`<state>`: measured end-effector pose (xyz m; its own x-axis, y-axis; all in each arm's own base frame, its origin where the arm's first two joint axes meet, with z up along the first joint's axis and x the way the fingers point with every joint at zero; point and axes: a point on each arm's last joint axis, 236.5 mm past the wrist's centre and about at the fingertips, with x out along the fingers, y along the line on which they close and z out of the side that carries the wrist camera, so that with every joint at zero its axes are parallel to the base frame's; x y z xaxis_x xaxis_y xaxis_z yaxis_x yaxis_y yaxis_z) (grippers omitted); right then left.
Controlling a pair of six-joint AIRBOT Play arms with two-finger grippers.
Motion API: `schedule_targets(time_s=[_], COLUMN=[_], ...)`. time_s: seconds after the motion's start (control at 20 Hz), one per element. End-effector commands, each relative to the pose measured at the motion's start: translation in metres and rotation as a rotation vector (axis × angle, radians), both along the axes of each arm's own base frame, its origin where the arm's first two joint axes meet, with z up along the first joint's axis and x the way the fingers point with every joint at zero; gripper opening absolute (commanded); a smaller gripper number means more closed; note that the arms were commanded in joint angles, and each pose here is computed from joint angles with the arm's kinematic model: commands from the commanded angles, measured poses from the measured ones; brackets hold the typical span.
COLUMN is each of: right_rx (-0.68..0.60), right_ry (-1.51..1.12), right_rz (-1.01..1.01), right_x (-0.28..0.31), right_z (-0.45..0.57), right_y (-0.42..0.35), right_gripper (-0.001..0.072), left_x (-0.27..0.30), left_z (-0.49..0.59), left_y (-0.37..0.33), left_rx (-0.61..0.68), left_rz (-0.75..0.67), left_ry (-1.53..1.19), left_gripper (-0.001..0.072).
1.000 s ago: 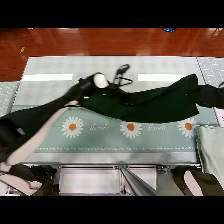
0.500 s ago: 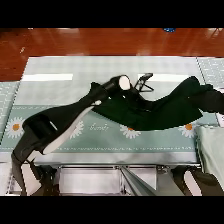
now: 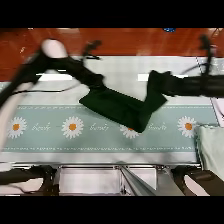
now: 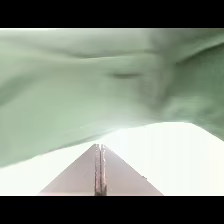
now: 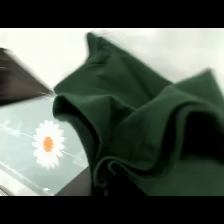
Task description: Fold the shirts.
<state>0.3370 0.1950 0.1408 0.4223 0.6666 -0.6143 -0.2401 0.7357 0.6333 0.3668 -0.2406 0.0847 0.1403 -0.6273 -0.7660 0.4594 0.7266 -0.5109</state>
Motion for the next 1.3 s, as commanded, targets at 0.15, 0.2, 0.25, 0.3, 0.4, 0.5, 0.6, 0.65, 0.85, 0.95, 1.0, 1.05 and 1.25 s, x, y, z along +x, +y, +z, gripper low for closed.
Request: schedule_targets(time_s=[0.15,0.2,0.25,0.3,0.4,0.5,0.6,0.65,0.85,0.95,1.0,1.05,1.25], right_rx=[0.069,0.077,0.088,0.098,0.118,0.14,0.178,0.195,0.231,0.228,0.165,0.046,-0.572], right_ry=[0.099,0.116,0.131,0.142,0.171,0.188,0.202,0.207,0.238,0.235,0.224,0.213,0.07], right_rz=[0.119,0.136,0.151,0.164,0.176,0.164,0.149,0.171,0.133,0.143,0.144,0.118,-0.422], right_x=[0.064,0.071,0.076,0.079,0.083,0.09,0.094,0.09,0.101,0.101,0.094,0.086,0.053], right_z=[-0.063,-0.071,-0.078,-0.084,-0.097,-0.107,-0.114,-0.115,-0.087,-0.05,-0.035,-0.03,-0.013], right_y=[0.127,0.142,0.156,0.168,0.187,0.197,0.205,0.211,0.174,0.121,0.085,0.044,-0.174], right_gripper=[0.0026,0.0026,0.0026,0.0026,0.0026,0.0027,0.0324,0.0414,0.041,0.0409,0.0409,0.0409,0.0409], left_x=[-0.046,-0.057,-0.068,-0.075,-0.081,-0.084,-0.084,-0.083,-0.043,-0.028,-0.027,-0.028,-0.046], left_z=[0.039,0.038,0.035,0.03,0.021,0.009,0.0,-0.002,0.03,0.067,0.078,0.081,0.053], left_y=[0.198,0.212,0.22,0.224,0.215,0.21,0.205,0.203,0.21,0.207,0.203,0.2,0.183], left_rx=[0.099,0.111,0.117,0.116,0.078,0.068,0.064,0.062,-0.061,-0.191,-0.214,-0.222,-0.207], left_rz=[0.528,0.571,0.609,0.633,0.639,0.627,0.617,0.617,0.759,0.82,0.814,0.8,0.727], left_ry=[-0.256,-0.272,-0.274,-0.267,-0.239,-0.206,-0.196,-0.198,-0.331,-0.39,-0.404,-0.403,-0.295], left_gripper=[0.0018,0.0018,0.0018,0.0018,0.0018,0.0018,0.0018,0.0018,0.0018,0.0018,0.0018,0.0018,0.0017])
